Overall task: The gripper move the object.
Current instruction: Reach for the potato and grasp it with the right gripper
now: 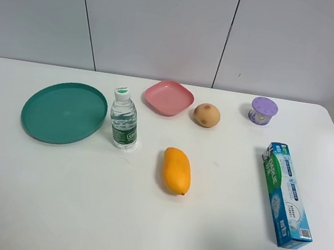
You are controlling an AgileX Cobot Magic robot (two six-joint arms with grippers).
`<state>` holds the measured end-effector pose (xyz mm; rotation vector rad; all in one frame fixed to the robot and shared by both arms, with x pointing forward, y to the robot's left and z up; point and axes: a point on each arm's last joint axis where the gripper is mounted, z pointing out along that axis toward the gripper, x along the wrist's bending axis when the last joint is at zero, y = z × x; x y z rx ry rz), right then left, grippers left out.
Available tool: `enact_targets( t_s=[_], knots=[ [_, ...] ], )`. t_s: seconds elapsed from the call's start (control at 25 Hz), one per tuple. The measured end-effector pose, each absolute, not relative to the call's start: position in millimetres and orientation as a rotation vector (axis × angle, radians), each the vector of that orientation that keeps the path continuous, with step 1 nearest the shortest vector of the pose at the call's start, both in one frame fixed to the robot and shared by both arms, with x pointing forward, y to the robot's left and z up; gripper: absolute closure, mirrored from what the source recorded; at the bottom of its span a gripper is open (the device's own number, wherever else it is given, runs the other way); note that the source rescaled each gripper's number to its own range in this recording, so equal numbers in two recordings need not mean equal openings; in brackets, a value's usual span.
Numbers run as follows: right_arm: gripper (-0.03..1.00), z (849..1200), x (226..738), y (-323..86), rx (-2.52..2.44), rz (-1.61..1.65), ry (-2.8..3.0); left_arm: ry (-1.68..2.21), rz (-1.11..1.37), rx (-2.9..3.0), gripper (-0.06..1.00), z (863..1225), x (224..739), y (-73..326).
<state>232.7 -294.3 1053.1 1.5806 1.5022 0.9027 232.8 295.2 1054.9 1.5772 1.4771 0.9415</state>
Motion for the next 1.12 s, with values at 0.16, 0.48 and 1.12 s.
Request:
enact_targets(
  t_s=[0.16,0.48,1.12],
  knots=[
    [0.0,1053,233,-294,1.581,0.903,1.502,1.477,0.941,1.577,-0.06,1055,233,295],
    [0.0,1053,233,-294,1.581,0.903,1.502,1.477,0.941,1.577,-0.06,1055,233,295],
    [0.0,1115,260,-297,1.499,0.83,1.586,1.477,0.941,1.577,-0.06,1055,233,295]
  ],
)
